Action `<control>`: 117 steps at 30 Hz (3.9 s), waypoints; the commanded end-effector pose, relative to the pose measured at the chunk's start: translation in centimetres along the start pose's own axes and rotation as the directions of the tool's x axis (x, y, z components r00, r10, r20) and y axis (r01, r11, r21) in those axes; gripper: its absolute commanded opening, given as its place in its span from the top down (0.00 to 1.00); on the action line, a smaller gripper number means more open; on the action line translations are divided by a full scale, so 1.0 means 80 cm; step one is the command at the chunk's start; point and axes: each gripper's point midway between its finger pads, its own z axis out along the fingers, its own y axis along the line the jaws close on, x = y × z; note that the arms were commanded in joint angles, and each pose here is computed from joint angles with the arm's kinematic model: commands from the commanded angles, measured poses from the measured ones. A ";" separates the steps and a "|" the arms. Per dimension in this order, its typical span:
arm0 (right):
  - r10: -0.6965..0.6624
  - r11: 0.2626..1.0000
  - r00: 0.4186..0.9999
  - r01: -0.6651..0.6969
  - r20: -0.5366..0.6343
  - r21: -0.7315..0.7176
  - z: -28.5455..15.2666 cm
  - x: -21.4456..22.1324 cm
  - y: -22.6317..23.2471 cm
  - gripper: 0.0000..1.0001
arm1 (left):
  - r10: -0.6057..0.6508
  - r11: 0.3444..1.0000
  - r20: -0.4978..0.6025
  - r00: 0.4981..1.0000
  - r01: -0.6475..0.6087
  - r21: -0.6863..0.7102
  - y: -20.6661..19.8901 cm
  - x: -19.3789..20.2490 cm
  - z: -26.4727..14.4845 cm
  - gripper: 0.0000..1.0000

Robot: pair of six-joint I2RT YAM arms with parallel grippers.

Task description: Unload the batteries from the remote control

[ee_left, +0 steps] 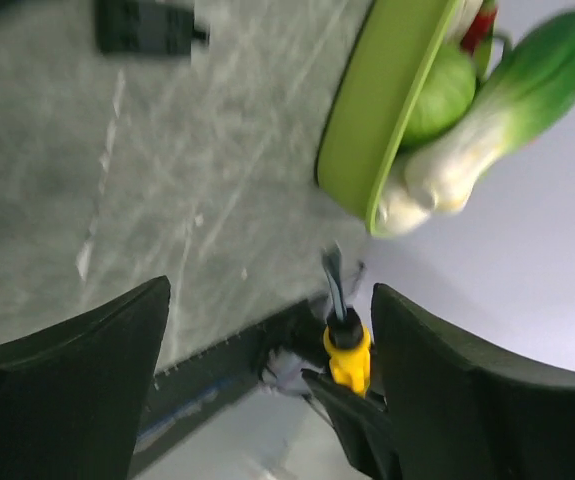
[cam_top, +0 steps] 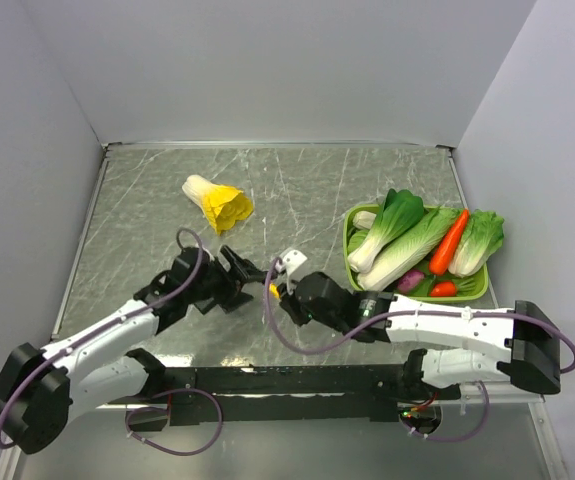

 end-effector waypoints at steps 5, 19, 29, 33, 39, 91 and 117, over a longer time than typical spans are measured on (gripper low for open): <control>0.004 1.000 0.982 -0.002 -0.191 0.014 -0.022 -0.002 -0.057 1.00 | 0.212 0.959 0.333 0.919 -0.130 -0.251 0.009 -0.133 -0.056 0.18; -0.113 0.993 0.956 0.116 -0.272 -0.005 -0.026 -0.033 -0.061 1.00 | 0.221 0.880 0.184 0.958 -0.115 -0.460 0.113 -0.150 -0.009 0.53; -0.176 0.984 0.935 0.171 -0.307 -0.043 -0.001 -0.028 -0.057 1.00 | 0.199 0.868 0.106 0.974 -0.125 -0.481 0.140 -0.136 0.006 0.45; -0.182 0.983 0.940 0.181 -0.287 -0.032 0.001 -0.039 -0.058 1.00 | 0.134 0.917 0.053 0.990 -0.104 -0.386 0.138 -0.104 0.007 0.46; -0.227 0.974 0.944 0.217 -0.241 -0.070 0.015 -0.055 -0.051 1.00 | 0.200 0.934 0.092 0.975 -0.162 -0.319 0.117 -0.107 -0.003 0.36; -0.334 0.917 0.626 0.390 -0.705 -0.088 0.100 -0.051 -0.077 1.00 | 0.077 0.992 0.028 0.997 -0.074 -0.099 0.113 -0.139 0.049 0.99; -0.304 0.934 0.624 0.343 -0.720 -0.098 0.063 -0.052 -0.059 1.00 | 0.155 0.974 0.156 0.976 -0.125 -0.189 0.085 -0.144 0.017 0.96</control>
